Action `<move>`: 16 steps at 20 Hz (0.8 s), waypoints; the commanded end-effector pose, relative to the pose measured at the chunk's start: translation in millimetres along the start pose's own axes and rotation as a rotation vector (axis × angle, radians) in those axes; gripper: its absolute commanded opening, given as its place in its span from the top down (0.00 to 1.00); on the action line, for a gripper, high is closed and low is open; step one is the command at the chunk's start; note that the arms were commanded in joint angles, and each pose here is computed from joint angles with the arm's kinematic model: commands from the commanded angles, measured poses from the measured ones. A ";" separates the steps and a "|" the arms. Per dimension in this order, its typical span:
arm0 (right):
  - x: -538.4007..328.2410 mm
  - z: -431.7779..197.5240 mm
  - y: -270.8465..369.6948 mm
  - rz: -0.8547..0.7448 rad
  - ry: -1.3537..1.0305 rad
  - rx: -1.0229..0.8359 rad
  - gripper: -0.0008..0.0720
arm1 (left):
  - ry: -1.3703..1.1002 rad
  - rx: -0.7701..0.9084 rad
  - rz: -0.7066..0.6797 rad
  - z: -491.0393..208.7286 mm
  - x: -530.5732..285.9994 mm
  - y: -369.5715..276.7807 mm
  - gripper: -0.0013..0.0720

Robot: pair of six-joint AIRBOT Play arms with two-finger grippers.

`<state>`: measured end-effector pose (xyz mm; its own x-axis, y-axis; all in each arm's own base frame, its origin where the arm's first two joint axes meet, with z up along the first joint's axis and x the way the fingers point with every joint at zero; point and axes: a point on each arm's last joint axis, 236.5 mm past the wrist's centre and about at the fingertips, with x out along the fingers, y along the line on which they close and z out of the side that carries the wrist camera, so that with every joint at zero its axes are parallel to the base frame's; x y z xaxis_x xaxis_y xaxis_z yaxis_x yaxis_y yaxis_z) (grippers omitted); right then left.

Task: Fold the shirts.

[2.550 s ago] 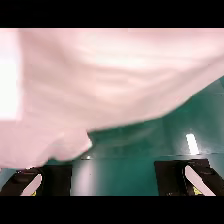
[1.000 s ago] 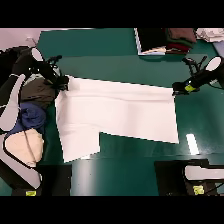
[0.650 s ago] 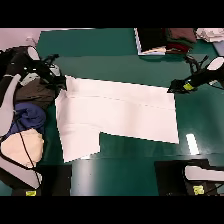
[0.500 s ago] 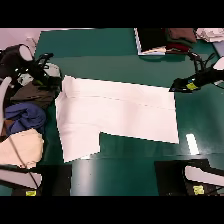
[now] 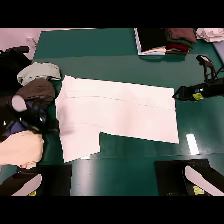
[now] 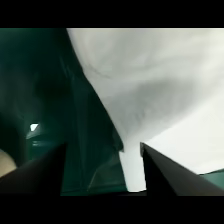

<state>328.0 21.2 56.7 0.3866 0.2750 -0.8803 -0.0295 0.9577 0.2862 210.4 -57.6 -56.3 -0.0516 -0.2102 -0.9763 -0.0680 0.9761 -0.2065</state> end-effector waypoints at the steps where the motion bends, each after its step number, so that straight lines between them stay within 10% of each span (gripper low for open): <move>1: -2.1 -6.1 2.1 0.004 -0.005 0.001 0.43 | -0.005 -0.081 -0.147 -23.1 25.3 -26.1 0.25; 7: -2.3 -16.2 1.3 0.001 0.038 -0.004 0.43 | -0.163 -0.130 -0.242 14.1 22.7 -44.2 0.28; 9: -2.8 -31.3 -12.9 -0.055 0.101 -0.048 0.43 | -0.129 -0.120 -0.244 6.0 23.6 -45.4 0.94; 13: 10.5 -109.9 -63.2 -0.124 0.333 0.097 0.42 | -0.107 -0.079 -0.247 1.8 18.8 -48.2 0.95; 16: 27.6 -176.5 -82.1 -0.072 0.444 0.340 0.14 | -0.143 -0.061 -0.249 11.9 10.8 -50.3 0.95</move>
<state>227.4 -31.0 -25.2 0.0668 0.2162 -0.9741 0.1638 0.9606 0.2245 219.0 -107.3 -63.2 0.0970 -0.4241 -0.9004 -0.1452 0.8890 -0.4343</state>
